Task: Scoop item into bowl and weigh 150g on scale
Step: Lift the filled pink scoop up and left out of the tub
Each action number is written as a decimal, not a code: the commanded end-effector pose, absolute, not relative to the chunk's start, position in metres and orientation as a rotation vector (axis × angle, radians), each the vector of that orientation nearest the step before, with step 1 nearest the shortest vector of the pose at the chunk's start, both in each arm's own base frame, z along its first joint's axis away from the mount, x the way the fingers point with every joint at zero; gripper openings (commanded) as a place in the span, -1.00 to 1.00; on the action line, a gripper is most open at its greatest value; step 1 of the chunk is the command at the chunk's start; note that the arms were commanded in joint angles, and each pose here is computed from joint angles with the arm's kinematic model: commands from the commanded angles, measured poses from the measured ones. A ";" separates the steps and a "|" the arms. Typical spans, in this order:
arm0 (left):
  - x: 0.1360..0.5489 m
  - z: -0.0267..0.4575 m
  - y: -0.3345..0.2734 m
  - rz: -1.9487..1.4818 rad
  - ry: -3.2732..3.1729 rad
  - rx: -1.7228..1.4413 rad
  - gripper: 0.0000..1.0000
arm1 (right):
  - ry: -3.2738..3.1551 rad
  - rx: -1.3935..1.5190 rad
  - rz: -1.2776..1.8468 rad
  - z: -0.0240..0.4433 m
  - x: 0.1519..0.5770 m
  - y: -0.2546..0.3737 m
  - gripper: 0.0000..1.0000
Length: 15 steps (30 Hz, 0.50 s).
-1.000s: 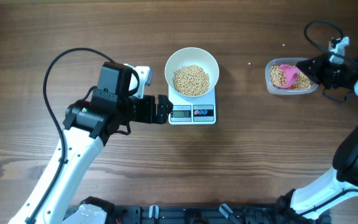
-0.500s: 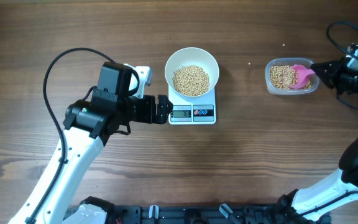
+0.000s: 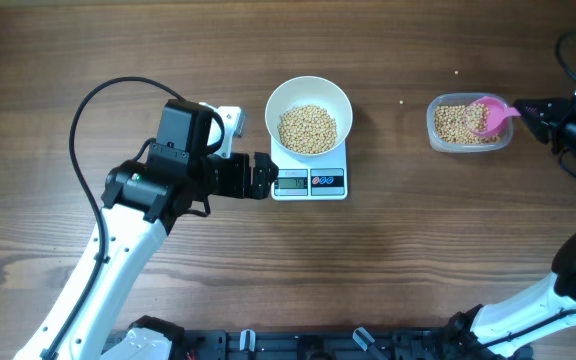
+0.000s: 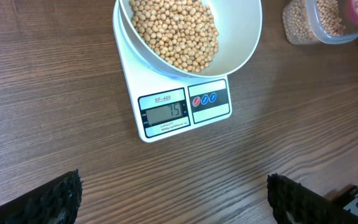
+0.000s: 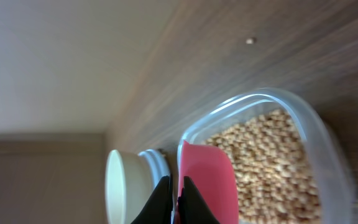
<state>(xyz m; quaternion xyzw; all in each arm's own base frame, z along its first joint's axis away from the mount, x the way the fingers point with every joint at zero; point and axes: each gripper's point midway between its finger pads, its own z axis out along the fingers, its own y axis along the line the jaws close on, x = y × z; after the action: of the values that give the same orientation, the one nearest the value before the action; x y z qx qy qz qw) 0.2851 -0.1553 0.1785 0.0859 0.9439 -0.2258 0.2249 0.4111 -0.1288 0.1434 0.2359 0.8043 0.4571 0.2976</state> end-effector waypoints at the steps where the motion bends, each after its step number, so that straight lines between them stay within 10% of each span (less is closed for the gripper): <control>1: 0.283 0.176 -0.158 -0.633 2.607 0.267 1.00 | 2.041 0.588 1.377 0.158 0.407 -0.121 -0.91; 15: 0.283 0.176 -0.158 -0.633 2.607 0.267 1.00 | 1.966 0.603 1.629 0.182 0.409 -0.092 -0.91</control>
<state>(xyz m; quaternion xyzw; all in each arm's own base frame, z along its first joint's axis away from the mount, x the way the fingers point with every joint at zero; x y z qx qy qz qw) 0.2851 -0.1553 0.1785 0.0859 0.9439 -0.2258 0.2249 0.4070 -0.1132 0.1769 0.2279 0.7438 0.5589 0.2872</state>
